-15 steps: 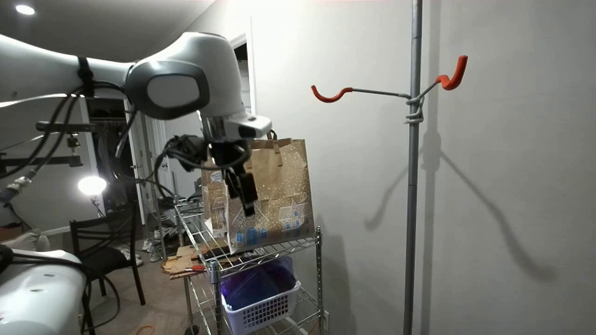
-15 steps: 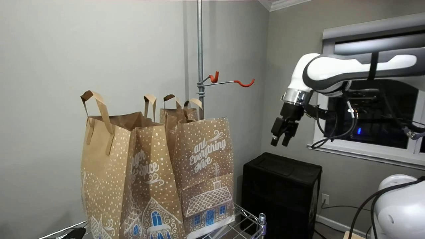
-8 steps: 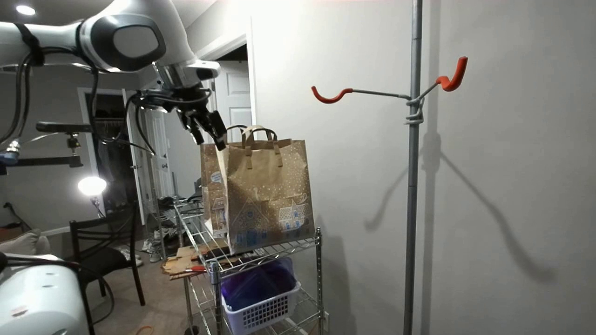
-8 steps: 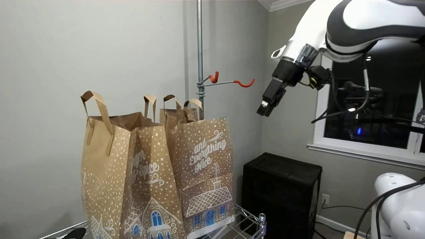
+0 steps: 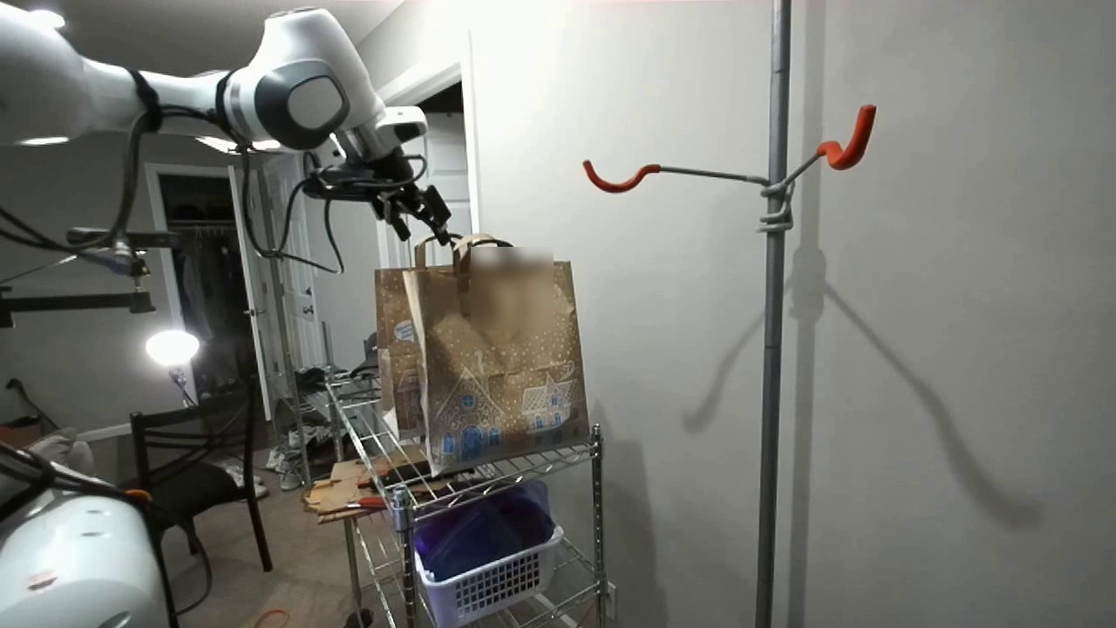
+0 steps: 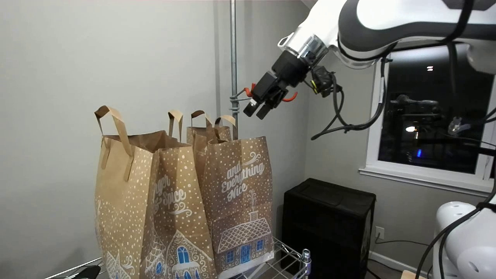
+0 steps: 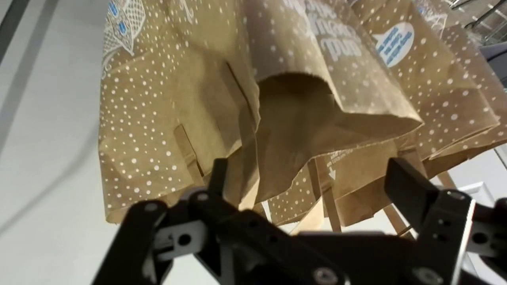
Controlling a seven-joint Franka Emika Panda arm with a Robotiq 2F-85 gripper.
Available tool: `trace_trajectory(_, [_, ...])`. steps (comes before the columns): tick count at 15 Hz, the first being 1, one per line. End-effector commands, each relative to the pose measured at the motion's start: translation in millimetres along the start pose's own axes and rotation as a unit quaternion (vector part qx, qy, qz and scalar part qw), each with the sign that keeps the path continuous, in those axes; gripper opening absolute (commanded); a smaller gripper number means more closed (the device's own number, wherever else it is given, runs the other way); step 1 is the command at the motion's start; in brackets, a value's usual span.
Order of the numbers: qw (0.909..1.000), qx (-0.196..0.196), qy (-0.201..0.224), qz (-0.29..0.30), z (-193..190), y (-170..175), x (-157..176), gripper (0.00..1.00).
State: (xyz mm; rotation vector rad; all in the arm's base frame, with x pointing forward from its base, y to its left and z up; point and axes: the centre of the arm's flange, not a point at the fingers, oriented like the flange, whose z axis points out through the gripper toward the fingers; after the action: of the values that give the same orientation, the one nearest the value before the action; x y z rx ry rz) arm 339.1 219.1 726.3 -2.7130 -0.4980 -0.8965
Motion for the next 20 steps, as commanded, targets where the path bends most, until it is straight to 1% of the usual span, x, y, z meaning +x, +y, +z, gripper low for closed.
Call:
trace_trajectory(1, [0.9996,-0.017,0.009,0.019,28.2,-6.2,44.4,1.00])
trace_trajectory(3, [0.9993,-0.023,0.011,0.029,38.4,-4.6,54.7,1.00])
trace_trajectory(4, [0.9987,-0.032,0.015,0.037,39.8,-2.1,59.3,1.00])
trace_trajectory(7, [0.9970,-0.041,0.025,0.060,42.7,1.8,69.9,1.00])
trace_trajectory(9, [0.9954,-0.039,0.030,0.082,44.7,1.0,75.6,1.00])
trace_trajectory(11, [0.9918,-0.029,0.027,0.121,47.3,-0.2,78.8,1.00])
trace_trajectory(14, [0.9788,-0.040,0.027,0.199,52.5,6.2,81.4,1.00])
trace_trajectory(17, [0.9687,-0.042,0.028,0.243,56.3,11.0,83.1,1.00])
trace_trajectory(20, [0.9599,-0.019,0.017,0.279,62.1,1.5,86.4,1.00])
